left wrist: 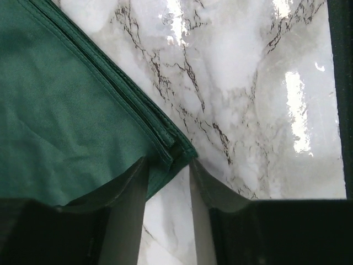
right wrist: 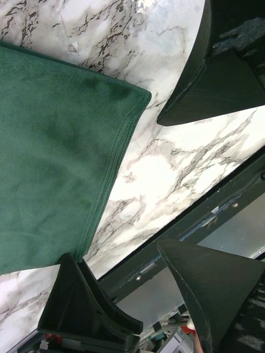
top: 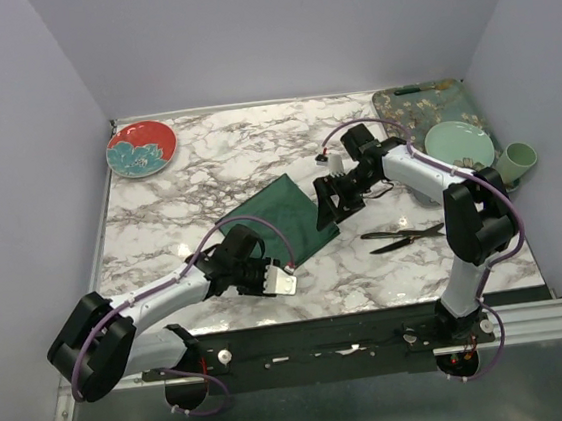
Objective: Fold the napkin into a case and place the utensils inside
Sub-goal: Pick up the top corner of the square folded napkin from the center of the board.
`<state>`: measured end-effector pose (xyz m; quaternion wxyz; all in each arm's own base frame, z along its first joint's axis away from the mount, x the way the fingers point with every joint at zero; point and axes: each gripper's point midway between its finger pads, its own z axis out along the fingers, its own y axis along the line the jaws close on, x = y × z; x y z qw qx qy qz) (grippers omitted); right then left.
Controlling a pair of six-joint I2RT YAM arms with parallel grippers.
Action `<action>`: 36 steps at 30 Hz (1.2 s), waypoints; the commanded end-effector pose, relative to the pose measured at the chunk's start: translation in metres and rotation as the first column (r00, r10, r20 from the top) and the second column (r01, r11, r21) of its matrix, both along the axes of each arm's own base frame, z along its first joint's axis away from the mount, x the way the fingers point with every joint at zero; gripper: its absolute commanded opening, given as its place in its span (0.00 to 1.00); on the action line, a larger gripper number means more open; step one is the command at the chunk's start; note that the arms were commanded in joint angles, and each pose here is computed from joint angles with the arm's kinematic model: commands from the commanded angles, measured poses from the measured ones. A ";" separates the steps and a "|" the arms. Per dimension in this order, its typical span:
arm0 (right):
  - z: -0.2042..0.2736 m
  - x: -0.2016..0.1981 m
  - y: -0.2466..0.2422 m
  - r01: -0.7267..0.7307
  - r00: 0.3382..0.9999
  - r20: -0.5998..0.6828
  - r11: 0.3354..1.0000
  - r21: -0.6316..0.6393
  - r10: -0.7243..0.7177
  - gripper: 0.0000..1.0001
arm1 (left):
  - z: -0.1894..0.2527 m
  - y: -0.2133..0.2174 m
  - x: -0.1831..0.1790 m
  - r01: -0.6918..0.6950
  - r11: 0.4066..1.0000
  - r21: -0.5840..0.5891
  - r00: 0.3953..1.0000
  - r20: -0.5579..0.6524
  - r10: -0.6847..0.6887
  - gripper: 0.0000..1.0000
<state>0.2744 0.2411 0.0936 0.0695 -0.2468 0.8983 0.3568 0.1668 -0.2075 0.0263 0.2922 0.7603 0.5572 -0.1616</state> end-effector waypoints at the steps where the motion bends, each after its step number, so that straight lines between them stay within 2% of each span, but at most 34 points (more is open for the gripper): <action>1: 0.001 -0.006 -0.010 0.014 1.000 -0.004 1.000 -0.026 -0.014 0.92 | 0.003 -0.009 0.009 0.010 1.000 -0.015 0.999 0.033 -0.010 0.37; 4: 0.000 -0.007 -0.011 0.015 1.000 -0.009 0.999 -0.029 -0.015 0.92 | 0.006 -0.012 0.013 0.004 1.000 -0.027 0.999 0.045 -0.003 0.26; 7: 0.000 -0.007 -0.012 0.016 1.000 -0.011 0.999 -0.028 -0.016 0.92 | 0.009 -0.014 0.016 0.000 0.999 -0.034 0.999 0.054 0.002 0.20; 9: 0.001 -0.007 -0.011 0.012 1.000 -0.010 1.000 -0.026 -0.012 0.92 | 0.011 -0.014 0.014 0.011 0.999 -0.033 0.999 0.052 -0.009 0.20; 13: 0.001 -0.006 -0.011 0.011 1.000 -0.014 1.000 -0.026 -0.011 0.92 | 0.015 -0.013 0.013 0.036 0.999 -0.031 0.998 0.061 -0.034 0.33; 16: 0.002 -0.005 -0.010 0.010 1.000 -0.015 1.000 -0.023 -0.010 0.92 | 0.015 -0.011 0.012 0.038 0.999 -0.020 0.998 0.054 -0.037 0.36; 36: -0.001 -0.002 -0.010 0.005 1.000 -0.021 1.000 -0.027 -0.006 0.92 | 0.023 -0.011 0.009 0.062 0.998 -0.025 0.998 0.029 -0.061 0.35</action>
